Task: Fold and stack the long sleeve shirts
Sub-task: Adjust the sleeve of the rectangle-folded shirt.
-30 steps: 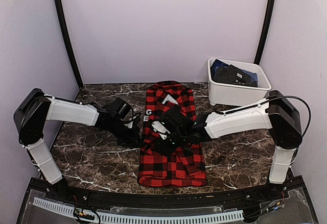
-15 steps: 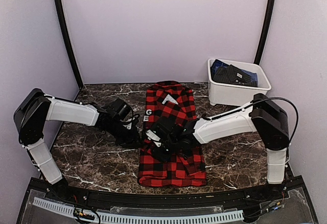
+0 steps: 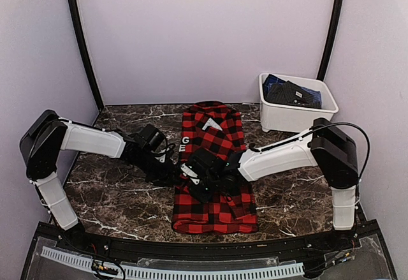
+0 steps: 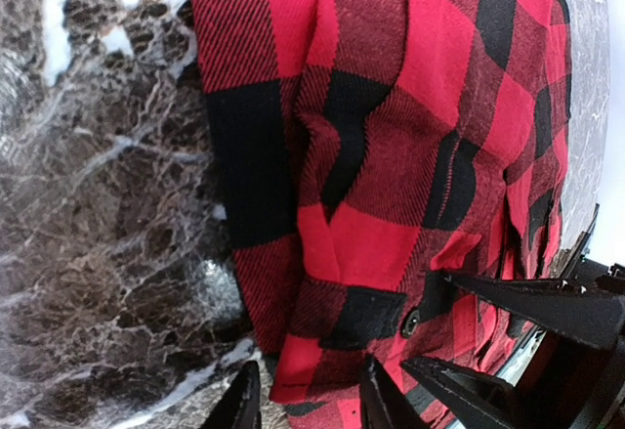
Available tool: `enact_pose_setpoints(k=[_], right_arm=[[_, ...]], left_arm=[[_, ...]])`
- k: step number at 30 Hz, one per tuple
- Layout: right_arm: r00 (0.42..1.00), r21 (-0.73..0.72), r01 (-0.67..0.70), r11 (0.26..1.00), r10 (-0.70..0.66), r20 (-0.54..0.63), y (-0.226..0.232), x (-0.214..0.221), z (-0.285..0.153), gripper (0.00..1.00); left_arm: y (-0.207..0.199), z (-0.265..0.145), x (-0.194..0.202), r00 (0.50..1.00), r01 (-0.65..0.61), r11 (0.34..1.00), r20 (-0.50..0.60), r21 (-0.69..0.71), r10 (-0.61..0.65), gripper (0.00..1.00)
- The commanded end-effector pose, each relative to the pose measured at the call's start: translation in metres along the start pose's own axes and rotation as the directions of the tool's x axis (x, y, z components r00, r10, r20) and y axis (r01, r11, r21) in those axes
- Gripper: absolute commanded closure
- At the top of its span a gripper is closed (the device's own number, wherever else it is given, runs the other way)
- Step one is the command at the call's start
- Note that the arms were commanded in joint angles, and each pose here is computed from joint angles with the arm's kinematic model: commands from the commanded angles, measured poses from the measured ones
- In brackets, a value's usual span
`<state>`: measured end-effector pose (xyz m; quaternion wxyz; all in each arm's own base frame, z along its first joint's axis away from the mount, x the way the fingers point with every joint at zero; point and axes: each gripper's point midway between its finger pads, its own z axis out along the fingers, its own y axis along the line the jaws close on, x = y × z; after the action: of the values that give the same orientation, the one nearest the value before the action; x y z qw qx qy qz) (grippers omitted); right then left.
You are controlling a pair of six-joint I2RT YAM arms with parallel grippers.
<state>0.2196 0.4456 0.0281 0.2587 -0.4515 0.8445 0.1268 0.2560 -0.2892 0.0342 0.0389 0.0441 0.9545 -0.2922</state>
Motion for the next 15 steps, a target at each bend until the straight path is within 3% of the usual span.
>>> enact_pose_setpoints(k=[1, 9, 11, 15], right_arm=[[1.000, 0.025, -0.002, 1.000, 0.002, -0.015, 0.000, 0.001, 0.005, 0.64], [1.000, 0.034, -0.001, 0.999, 0.001, 0.008, -0.002, -0.009, -0.005, 0.79], [1.000, 0.036, 0.001, 0.999, -0.002, 0.010, -0.003, -0.010, -0.007, 0.85], [1.000, 0.030, 0.000, 1.000, -0.001, 0.021, -0.002, -0.015, -0.016, 0.96]], left_arm=[[-0.008, 0.005, 0.000, 1.000, -0.007, 0.999, -0.013, 0.039, 0.007, 0.70], [-0.015, 0.004, -0.003, 1.000, -0.013, 0.998, -0.015, 0.059, 0.014, 0.89], [-0.019, 0.001, -0.004, 1.000, -0.020, 0.998, -0.012, 0.065, 0.021, 0.98], [-0.027, -0.004, -0.005, 0.999, -0.033, 0.997, -0.012, 0.074, 0.034, 1.00]])
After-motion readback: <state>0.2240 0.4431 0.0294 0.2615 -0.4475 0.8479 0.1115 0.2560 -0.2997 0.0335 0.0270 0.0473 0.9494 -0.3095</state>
